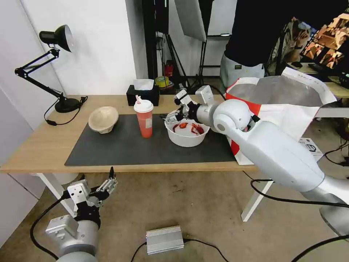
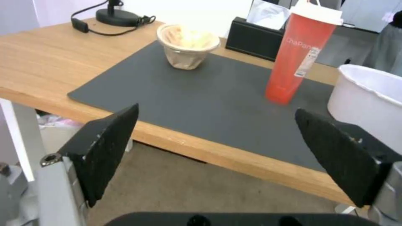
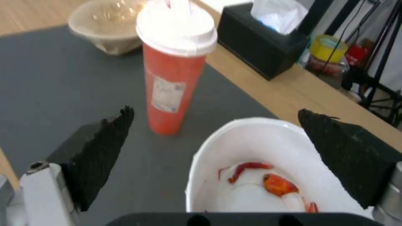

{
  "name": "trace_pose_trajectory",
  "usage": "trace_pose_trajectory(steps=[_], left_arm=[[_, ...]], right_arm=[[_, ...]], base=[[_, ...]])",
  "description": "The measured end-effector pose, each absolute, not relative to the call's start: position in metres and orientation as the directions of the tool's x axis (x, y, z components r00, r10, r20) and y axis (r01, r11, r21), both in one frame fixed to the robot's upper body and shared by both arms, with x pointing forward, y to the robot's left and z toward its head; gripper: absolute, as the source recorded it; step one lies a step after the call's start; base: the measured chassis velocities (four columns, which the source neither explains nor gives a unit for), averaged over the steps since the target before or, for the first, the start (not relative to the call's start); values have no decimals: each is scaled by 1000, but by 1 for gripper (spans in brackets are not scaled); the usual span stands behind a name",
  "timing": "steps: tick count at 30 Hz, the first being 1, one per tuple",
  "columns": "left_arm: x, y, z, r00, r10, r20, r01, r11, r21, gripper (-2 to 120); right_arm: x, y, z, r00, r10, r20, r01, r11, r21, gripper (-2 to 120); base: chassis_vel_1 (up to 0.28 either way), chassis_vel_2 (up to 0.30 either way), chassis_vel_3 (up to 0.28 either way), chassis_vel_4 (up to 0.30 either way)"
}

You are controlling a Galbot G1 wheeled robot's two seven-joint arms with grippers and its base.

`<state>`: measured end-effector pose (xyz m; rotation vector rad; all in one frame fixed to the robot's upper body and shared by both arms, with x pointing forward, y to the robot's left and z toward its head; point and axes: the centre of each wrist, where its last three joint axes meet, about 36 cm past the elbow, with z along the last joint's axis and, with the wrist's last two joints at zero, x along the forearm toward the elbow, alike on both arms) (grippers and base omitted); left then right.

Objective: Pick up the trash from the table and place it into the takeout bag.

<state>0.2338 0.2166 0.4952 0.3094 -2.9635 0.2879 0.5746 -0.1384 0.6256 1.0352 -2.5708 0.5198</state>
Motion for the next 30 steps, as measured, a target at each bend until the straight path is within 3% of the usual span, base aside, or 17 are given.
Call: trace_pose_trajectory(steps=[30], left_arm=[[238, 212, 490, -969, -173, 176, -205, 962, -182, 100]], right_arm=[[589, -110, 601, -603, -586, 541, -755, 638, -149, 100]], base=[[0, 0, 0, 0]])
